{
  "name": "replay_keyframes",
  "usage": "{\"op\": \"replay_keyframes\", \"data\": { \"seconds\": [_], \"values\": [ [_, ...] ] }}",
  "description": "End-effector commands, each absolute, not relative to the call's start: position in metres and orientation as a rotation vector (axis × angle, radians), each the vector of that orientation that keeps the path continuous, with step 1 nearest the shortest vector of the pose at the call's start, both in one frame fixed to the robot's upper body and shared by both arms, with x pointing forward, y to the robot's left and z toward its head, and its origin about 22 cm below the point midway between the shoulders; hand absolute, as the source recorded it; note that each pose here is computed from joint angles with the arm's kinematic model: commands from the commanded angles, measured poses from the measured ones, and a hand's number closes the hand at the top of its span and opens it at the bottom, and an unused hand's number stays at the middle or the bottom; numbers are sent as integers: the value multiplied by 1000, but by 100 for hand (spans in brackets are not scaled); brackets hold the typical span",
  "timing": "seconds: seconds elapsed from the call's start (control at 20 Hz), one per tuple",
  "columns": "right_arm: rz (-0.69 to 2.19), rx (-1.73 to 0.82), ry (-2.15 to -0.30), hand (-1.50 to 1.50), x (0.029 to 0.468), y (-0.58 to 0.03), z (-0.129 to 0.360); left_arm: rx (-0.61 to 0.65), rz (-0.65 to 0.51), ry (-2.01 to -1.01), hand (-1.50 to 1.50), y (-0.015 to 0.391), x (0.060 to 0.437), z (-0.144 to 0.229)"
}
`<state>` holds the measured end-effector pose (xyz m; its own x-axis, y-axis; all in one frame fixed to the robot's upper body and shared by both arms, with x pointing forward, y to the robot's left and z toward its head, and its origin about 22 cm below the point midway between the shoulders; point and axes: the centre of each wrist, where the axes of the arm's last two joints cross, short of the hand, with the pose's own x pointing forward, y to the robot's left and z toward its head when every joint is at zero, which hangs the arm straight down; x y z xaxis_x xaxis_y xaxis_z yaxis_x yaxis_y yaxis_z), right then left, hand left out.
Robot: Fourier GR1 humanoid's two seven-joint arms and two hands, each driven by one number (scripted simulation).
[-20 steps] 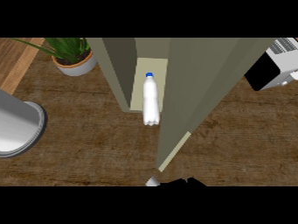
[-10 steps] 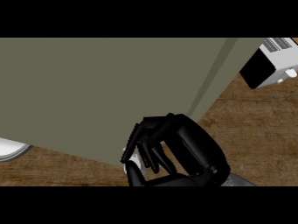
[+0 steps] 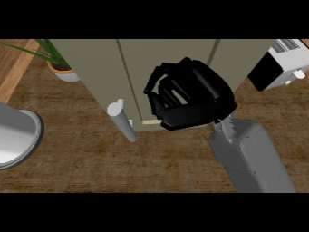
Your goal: Pick up the bottled water, place it into the cabinet and close the cabinet
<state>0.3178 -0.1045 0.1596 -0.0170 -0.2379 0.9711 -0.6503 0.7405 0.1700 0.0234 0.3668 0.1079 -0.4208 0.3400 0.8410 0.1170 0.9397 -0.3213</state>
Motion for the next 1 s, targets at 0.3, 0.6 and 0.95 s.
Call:
{"op": "replay_keyframes", "data": {
  "seconds": [0.3,0.6,0.95],
  "values": [
    [434,749,-1571,150,384,-105,155,-317,249,-2011,-150,377,18,116],
    [465,744,-1546,150,385,-84,165,-346,244,-1999,-150,373,13,110],
    [492,833,-1519,150,387,-72,182,-384,242,-1961,-150,376,19,113]
  ]
}}
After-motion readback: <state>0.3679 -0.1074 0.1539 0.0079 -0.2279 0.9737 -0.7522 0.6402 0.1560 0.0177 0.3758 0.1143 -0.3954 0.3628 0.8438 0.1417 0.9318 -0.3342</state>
